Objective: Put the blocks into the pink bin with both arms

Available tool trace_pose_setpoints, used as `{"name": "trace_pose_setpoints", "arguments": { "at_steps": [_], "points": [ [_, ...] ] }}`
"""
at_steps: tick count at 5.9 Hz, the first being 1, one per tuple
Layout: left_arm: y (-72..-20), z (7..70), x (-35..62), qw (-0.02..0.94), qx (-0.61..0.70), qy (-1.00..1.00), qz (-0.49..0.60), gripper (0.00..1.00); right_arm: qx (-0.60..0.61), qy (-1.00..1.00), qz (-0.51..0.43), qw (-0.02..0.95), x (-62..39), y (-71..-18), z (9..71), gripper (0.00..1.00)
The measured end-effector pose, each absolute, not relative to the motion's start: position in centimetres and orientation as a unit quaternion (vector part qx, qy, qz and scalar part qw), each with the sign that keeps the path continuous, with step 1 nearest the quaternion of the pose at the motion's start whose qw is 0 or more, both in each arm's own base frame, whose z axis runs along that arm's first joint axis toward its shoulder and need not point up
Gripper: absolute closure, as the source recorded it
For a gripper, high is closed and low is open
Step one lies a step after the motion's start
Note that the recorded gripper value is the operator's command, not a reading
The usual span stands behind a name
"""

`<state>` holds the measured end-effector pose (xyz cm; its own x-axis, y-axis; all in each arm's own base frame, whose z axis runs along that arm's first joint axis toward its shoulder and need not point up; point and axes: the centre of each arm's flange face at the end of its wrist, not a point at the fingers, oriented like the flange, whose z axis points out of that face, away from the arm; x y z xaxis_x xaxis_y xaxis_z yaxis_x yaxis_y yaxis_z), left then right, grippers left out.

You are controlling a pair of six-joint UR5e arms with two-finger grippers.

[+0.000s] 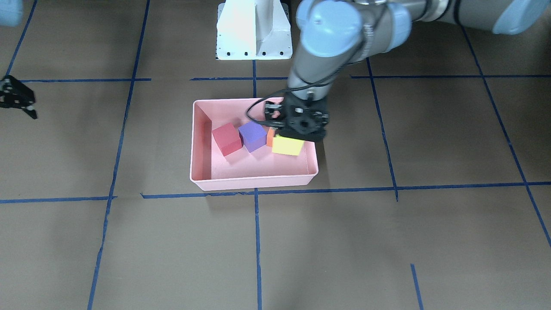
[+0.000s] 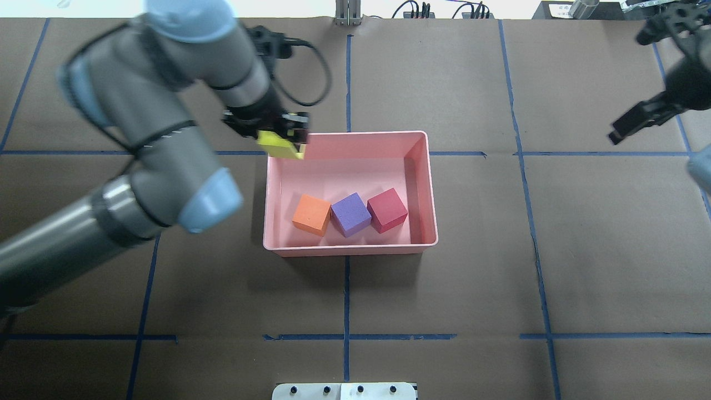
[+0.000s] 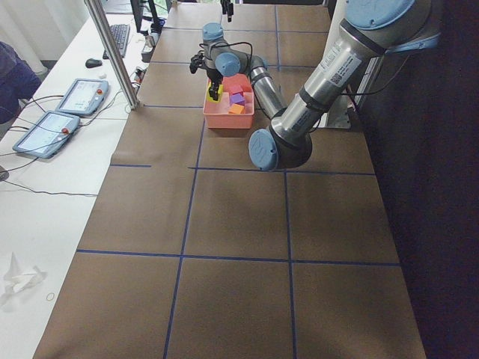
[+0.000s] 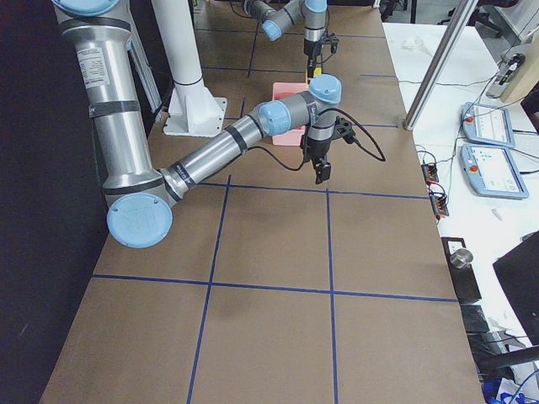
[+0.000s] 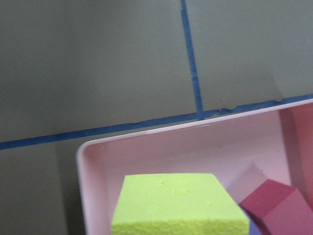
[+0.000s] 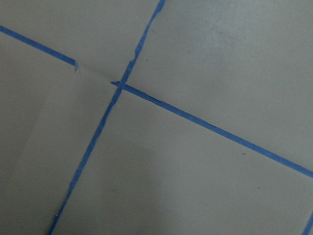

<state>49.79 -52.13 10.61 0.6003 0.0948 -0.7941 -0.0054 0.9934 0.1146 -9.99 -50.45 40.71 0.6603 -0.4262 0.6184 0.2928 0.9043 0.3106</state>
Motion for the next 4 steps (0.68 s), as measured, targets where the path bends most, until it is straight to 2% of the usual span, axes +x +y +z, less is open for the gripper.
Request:
{"name": "trace_pose_setpoints", "arguments": {
  "at_steps": [2, 4],
  "points": [
    [-51.8, 9.7, 51.2, 0.896, 0.053, 0.441, 0.026, 0.0, 0.095, -0.359, -0.214, 0.903, -4.3, -48.6, 45.3, 0.0],
    [-53.8, 17.3, 43.9, 0.894, 0.065, 0.433, 0.094, 0.0, 0.079, -0.36, -0.194, 0.909, -0.1, -46.1, 49.6, 0.0]
  ]
}}
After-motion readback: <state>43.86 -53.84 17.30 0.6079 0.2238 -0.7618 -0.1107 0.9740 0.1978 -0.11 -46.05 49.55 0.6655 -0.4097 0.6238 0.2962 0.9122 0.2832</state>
